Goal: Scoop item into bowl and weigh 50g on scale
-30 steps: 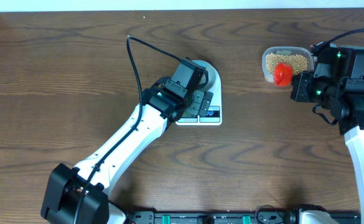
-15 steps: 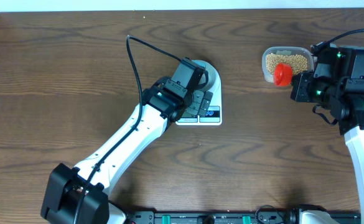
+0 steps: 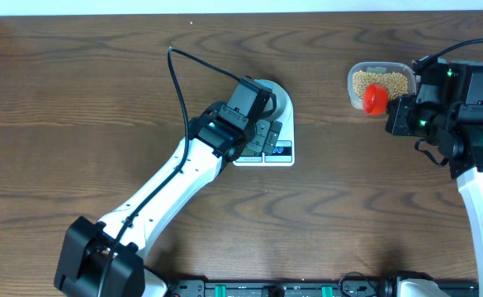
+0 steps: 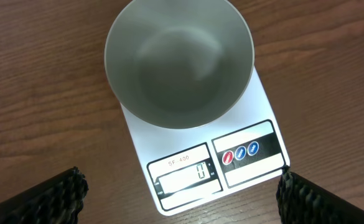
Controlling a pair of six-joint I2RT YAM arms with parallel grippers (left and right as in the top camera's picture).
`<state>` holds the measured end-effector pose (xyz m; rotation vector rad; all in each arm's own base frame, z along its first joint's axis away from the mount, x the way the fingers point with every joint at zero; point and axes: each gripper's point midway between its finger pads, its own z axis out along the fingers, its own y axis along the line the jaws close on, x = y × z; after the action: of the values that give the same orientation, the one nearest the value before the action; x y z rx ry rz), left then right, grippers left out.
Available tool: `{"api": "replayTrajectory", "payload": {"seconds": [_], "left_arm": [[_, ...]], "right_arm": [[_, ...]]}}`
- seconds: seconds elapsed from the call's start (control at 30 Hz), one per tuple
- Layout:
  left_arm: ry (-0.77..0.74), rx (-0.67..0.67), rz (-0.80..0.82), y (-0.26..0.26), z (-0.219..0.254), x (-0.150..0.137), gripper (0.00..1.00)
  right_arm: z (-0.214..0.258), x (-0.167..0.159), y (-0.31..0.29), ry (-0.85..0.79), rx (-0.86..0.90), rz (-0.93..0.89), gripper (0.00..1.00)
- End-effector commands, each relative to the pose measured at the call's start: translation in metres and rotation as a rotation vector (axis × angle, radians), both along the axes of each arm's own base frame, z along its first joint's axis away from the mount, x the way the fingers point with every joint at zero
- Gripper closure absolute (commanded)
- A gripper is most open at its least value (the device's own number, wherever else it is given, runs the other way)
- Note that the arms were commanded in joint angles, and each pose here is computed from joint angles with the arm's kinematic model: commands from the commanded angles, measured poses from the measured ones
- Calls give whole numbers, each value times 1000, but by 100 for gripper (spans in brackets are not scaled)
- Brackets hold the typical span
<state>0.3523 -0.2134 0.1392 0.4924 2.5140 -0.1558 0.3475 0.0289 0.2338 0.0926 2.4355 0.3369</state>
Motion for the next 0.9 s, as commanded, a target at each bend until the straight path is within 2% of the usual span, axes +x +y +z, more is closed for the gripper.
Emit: {"api": "replayTrajectory", "payload": {"seconds": [0.0, 0.57, 0.87], "left_arm": [[-12, 9, 7, 4, 3, 2, 1], [-12, 9, 7, 4, 3, 2, 0], [-12, 9, 7, 4, 3, 2, 0]], "right_arm": [[4, 1, -1, -7, -1, -8, 99], [3, 11, 4, -25, 25, 14, 99], [-21, 49, -6, -31, 3, -13, 99]]}}
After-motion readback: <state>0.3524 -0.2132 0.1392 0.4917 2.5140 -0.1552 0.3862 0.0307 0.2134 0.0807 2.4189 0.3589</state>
